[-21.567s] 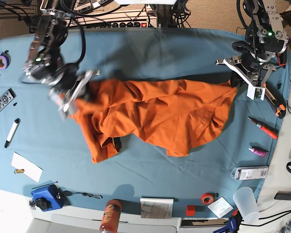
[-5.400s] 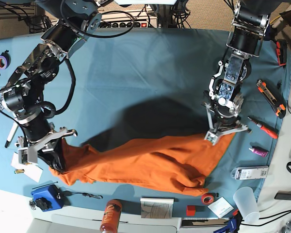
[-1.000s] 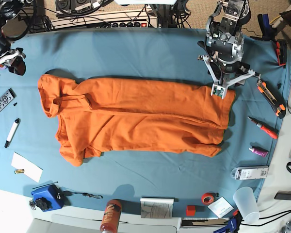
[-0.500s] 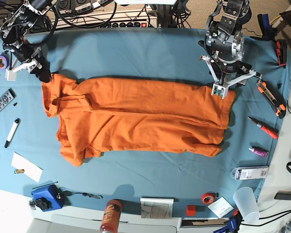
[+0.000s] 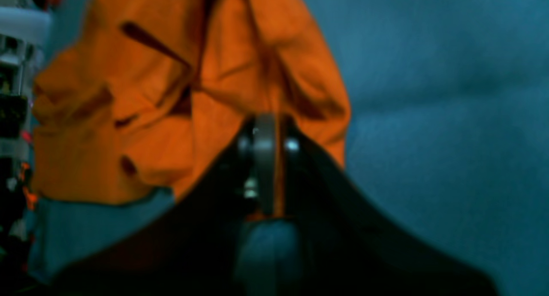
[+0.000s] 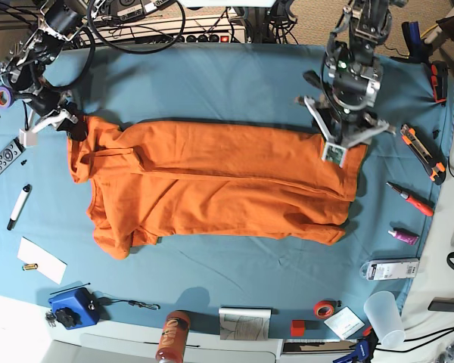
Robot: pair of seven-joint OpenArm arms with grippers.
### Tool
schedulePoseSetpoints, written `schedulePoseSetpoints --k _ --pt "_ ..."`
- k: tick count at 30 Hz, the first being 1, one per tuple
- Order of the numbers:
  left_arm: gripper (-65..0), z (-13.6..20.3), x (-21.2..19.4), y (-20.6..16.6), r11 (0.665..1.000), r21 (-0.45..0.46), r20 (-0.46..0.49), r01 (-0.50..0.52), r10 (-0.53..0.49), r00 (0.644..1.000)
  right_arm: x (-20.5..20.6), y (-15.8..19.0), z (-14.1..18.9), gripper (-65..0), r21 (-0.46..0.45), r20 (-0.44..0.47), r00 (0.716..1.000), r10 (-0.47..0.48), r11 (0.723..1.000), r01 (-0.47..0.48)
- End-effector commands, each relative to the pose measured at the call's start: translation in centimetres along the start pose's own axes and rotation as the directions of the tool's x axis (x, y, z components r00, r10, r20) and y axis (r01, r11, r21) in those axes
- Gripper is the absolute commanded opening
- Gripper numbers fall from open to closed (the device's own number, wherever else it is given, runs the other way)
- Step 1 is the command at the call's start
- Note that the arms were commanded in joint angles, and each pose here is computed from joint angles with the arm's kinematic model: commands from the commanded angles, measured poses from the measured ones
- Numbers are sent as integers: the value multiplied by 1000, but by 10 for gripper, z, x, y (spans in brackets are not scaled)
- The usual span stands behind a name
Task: Layout the t-shirt on the table in an organized manner, then fold the t-shirt properly
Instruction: 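Move the left gripper to the shirt corner and grasp it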
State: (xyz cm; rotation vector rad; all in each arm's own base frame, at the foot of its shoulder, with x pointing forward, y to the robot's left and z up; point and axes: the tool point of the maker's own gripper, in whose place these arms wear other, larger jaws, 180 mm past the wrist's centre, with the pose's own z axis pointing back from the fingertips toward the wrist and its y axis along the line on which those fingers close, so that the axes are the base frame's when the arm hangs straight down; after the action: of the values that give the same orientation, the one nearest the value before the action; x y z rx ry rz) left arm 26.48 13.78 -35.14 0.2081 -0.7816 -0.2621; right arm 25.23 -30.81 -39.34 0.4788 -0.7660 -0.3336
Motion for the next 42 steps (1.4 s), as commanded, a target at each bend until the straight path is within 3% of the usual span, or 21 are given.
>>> schedulePoseSetpoints --k 1,5,10,13,18,23,27,34,37,40,42 --pt "-385 2 11 12 999 19 42 -35 35 999 0 -6 3 -650 -37 -39 999 34 999 -36" --pt "-386 0 16 39 982 -20 71 -187 188 980 2 -8 5 -650 -45 -40 998 42 998 -43" --pt "-386 5 17 55 924 -182 74 -338 355 932 8 -12 9 -650 -57 -37 998 55 997 -57" --pt "-386 1 10 60 893 -226 60 -390 412 909 9 -13 10 -650 -60 -37 998 59 996 -61" --pt "-386 -18 -8 44 842 -318 -20 -435 453 891 9 -13 10 -650 -60 -37 998 59 996 -61" --pt "-385 -36 -14 59 846 -241 -47 -476 480 876 6 -13 10 -650 -60 -53 997 58 996 -61" --pt "-386 -44 -23 58 835 -230 -81 -499 495 865 6 -13 10 -650 -57 -52 997 57 997 -60" --pt "-387 -44 -28 23 733 -392 -175 -556 533 828 7 -12 10 -650 -52 -48 997 55 997 -58" --pt "-464 -45 -27 17 721 -397 -180 -568 546 819 8 -11 10 -650 -49 -44 998 54 997 -56" --pt "-650 -47 -28 16 709 -375 -187 -597 573 798 14 -9 12 -650 -33 -20 998 54 998 -55" --pt "-650 -47 -29 16 712 -372 -188 -595 570 800 24 -8 16 -650 -28 5 998 67 997 -67"
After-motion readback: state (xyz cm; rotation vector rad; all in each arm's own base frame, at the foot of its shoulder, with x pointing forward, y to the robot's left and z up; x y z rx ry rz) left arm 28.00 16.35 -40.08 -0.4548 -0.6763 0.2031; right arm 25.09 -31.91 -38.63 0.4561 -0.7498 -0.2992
